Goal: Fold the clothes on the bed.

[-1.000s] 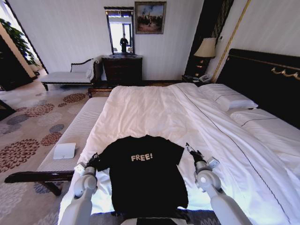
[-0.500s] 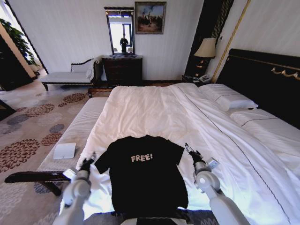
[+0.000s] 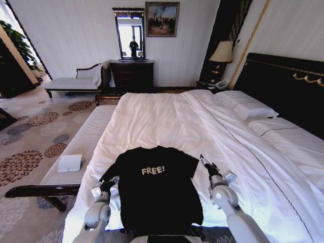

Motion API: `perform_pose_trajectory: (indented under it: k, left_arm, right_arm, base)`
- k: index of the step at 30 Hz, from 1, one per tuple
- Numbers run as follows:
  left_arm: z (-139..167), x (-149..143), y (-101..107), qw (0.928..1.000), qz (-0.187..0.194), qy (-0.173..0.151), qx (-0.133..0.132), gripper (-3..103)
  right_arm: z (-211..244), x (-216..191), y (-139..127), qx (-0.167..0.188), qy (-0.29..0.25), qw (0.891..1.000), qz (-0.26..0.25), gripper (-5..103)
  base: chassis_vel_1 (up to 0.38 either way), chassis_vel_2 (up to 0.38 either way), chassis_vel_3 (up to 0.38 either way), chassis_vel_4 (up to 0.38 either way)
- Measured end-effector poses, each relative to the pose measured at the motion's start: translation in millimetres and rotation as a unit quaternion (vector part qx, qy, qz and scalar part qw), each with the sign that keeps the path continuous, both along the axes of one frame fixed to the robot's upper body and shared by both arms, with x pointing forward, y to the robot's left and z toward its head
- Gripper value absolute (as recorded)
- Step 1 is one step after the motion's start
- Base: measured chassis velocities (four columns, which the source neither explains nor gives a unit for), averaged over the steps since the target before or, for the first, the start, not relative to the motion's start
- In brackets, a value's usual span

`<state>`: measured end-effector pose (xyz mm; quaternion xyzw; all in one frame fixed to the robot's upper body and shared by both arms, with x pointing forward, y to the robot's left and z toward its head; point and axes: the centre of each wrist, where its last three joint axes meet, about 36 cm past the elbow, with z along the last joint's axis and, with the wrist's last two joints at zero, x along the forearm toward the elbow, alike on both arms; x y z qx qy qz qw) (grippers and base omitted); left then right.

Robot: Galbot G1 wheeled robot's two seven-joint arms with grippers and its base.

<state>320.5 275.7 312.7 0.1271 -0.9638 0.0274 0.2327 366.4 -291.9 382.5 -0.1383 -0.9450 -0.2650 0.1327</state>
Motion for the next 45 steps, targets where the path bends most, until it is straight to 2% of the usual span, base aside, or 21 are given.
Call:
perform_pose_trajectory:
  k: [6,13,21,26,29,30,32,35,41,43,44,45]
  left_arm:
    - [-2.5,6.0,10.3,0.9996,0.016,0.015,0.017,100]
    - [1.3,20.3,21.9,0.9990,0.031,0.033,0.005,100]
    - [23.2,33.8,40.9,0.9979,0.064,0.006,-0.007,100]
    - [39.4,32.4,55.2,0.9971,0.075,-0.011,0.000,100]
    - [51.8,33.1,73.8,0.9931,0.114,-0.028,0.000,100]
    - [51.8,33.1,73.8,0.9931,0.114,-0.028,0.000,100]
    - [68.5,30.7,80.8,0.9887,0.138,-0.053,-0.024,100]
    - [90.9,15.1,76.6,0.9839,0.147,-0.090,-0.048,100]
    - [96.3,-12.8,59.5,0.9815,0.145,-0.097,-0.080,100]
    - [90.6,-22.7,51.6,0.9811,0.136,-0.102,-0.093,100]
    - [87.9,-28.4,48.3,0.9798,0.134,-0.110,-0.099,100]
    - [87.9,-28.4,48.3,0.9798,0.134,-0.110,-0.099,100]
  right_arm:
    - [-3.2,0.1,-0.4,-0.001,0.004,1.000,-0.001,100]
    - [-4.0,0.9,0.7,-0.001,0.005,1.000,0.000,100]
    - [-3.7,0.9,-0.5,-0.003,0.005,1.000,0.001,100]
    - [-3.8,1.0,-1.8,-0.004,0.006,1.000,0.000,100]
    - [-2.0,0.9,0.0,-0.002,0.003,1.000,0.001,100]
    - [-2.0,0.9,0.0,-0.002,0.003,1.000,0.001,100]
    - [-1.0,1.1,0.0,-0.002,0.002,1.000,0.001,100]
    - [0.3,2.5,-3.5,-0.006,0.001,1.000,0.002,100]
    - [0.4,4.6,-7.2,0.006,0.003,1.000,0.007,100]
    - [-1.3,4.7,-11.3,0.034,0.002,0.999,0.016,100]
    - [-3.2,5.9,-14.8,0.059,-0.002,0.998,0.025,100]
    - [-3.2,5.9,-14.8,0.059,-0.002,0.998,0.025,100]
  base:
    - [0.000,0.000,0.000,0.000]
    - [0.000,0.000,0.000,0.000]
    - [0.000,0.000,0.000,0.000]
    - [0.000,0.000,0.000,0.000]
    - [0.000,0.000,0.000,0.000]
    - [0.000,0.000,0.000,0.000]
    - [0.000,0.000,0.000,0.000]
    - [0.000,0.000,0.000,0.000]
    - [0.000,0.000,0.000,0.000]
    - [0.000,0.000,0.000,0.000]
    - [0.000,0.000,0.000,0.000]
    - [0.000,0.000,0.000,0.000]
